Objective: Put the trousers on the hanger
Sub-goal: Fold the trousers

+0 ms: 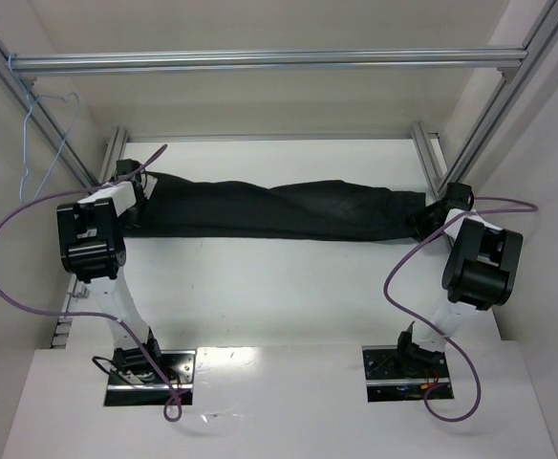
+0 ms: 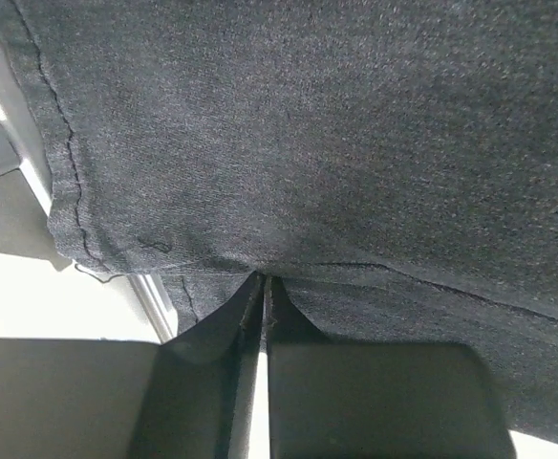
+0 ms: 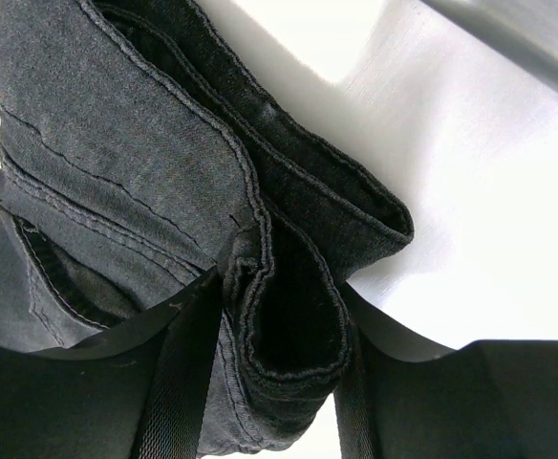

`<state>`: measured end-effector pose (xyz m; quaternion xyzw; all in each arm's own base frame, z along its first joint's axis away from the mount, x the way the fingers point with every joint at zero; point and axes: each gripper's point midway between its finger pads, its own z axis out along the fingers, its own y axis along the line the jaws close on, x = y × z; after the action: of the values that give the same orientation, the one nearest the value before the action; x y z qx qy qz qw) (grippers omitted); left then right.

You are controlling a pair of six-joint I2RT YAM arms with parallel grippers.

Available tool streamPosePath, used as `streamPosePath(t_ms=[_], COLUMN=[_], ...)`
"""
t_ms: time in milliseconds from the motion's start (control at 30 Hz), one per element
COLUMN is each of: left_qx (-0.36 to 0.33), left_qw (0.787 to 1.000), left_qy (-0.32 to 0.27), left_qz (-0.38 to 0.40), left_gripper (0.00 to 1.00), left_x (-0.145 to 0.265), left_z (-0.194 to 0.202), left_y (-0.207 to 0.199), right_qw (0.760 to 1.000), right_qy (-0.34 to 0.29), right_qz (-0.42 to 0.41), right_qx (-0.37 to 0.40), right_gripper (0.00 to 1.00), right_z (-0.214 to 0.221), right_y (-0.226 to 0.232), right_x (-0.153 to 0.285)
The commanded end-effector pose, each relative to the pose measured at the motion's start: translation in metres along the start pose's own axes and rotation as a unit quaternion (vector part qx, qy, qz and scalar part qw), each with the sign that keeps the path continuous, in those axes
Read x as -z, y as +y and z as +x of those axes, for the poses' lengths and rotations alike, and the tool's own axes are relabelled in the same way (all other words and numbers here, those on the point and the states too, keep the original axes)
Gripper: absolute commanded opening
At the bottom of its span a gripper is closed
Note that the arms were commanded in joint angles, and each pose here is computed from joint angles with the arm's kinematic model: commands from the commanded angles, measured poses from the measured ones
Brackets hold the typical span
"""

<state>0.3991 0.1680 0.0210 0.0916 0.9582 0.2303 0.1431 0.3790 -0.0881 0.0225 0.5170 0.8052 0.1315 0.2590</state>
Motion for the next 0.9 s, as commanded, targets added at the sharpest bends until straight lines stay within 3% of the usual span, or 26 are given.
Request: streamPosePath(t_ms=[0, 267, 433, 467, 500, 533, 567, 667, 733, 867], left_qx=[0.025, 0.028, 0.024, 0.024, 0.022, 0.024, 0.027, 0.056, 0.068, 0.061], left_qw=[0.999, 0.996, 0.997, 0.997, 0.998, 0.997, 0.998, 0.996, 0.995, 0.997], left_qy=[-0.022, -0.064, -0.054, -0.054, -0.052, -0.057, -0.052, -0.058, -0.069, -0.049], left_qz=[-0.025, -0.048, -0.043, -0.043, -0.037, -0.039, -0.036, -0.038, -0.029, -0.022], left_gripper=[0.06, 0.00, 0.00, 0.04, 0.15, 0.63, 0.75, 0.87, 0.88, 0.92], left_x=[0.015, 0.061, 0.061, 0.058, 0.054, 0.053, 0.046, 0.040, 0.040, 0.022], left_z=[-0.007, -0.020, -0.009, -0.008, -0.007, -0.012, -0.013, -0.027, -0.035, -0.032], left_y=[0.016, 0.042, 0.037, 0.035, 0.031, 0.033, 0.031, 0.034, 0.032, 0.020], right_qw=[1.000, 1.000, 1.000, 1.000, 1.000, 1.000, 1.000, 1.000, 1.000, 1.000], right_qy=[0.001, -0.002, -0.008, -0.008, -0.008, -0.008, -0.008, -0.012, -0.012, -0.015], right_qz=[0.013, 0.010, 0.010, 0.010, 0.010, 0.010, 0.010, 0.006, 0.006, 0.003], right_qx=[0.004, 0.005, 0.010, 0.010, 0.010, 0.010, 0.010, 0.011, 0.011, 0.011], right_gripper=[0.50, 0.49, 0.49, 0.49, 0.49, 0.49, 0.49, 0.64, 0.70, 0.72], right_z=[0.006, 0.004, 0.002, 0.001, 0.001, 0.001, 0.001, 0.000, 0.000, -0.004], right_y=[-0.011, -0.009, -0.008, -0.008, -0.008, -0.008, -0.008, -0.006, -0.006, -0.002], right_x=[-0.008, -0.008, -0.006, -0.006, -0.006, -0.006, -0.006, -0.004, -0.004, -0.005])
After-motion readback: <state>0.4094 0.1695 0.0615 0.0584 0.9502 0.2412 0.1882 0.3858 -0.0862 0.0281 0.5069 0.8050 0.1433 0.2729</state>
